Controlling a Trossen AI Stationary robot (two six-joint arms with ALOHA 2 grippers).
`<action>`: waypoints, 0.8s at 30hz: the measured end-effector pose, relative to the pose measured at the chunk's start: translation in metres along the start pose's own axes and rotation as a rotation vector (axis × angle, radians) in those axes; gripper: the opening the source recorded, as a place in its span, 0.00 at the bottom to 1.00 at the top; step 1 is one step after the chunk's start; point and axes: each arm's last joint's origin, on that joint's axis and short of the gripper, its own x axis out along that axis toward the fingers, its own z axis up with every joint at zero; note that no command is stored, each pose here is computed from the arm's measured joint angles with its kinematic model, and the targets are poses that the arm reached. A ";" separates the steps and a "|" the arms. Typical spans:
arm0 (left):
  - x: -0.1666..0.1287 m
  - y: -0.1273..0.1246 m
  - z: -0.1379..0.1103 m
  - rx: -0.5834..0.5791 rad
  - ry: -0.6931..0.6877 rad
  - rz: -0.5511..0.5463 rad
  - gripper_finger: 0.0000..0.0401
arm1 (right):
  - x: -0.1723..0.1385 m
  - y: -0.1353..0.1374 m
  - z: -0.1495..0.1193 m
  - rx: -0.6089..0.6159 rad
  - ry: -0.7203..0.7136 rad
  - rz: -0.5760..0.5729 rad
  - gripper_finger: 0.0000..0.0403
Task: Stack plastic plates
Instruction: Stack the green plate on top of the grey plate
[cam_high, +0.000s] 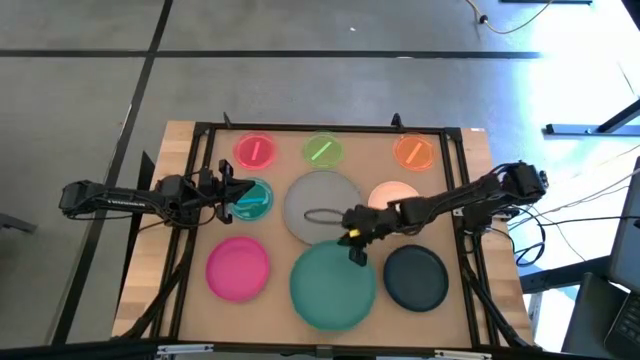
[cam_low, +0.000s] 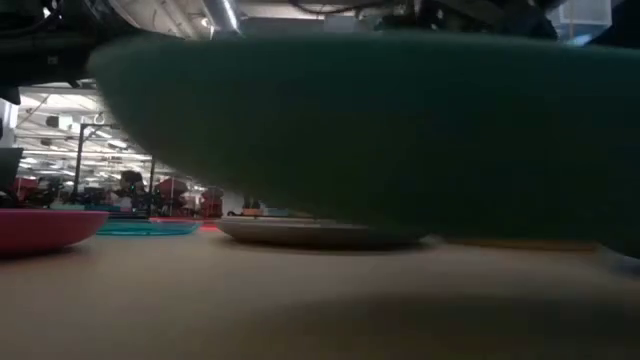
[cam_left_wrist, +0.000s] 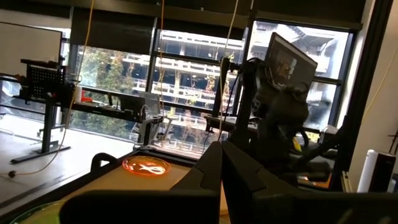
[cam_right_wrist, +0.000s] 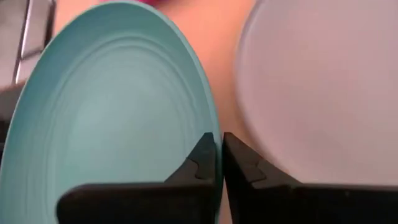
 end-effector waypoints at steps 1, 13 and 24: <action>0.000 0.000 0.000 -0.002 -0.001 0.000 0.00 | -0.005 -0.003 0.004 0.002 -0.022 -0.004 0.01; 0.000 0.000 0.000 -0.014 -0.004 -0.001 0.00 | -0.048 -0.059 0.047 0.047 -0.233 -0.097 0.01; 0.000 0.000 0.000 -0.008 -0.002 -0.001 0.00 | -0.026 -0.129 0.053 0.115 -0.228 -0.255 0.01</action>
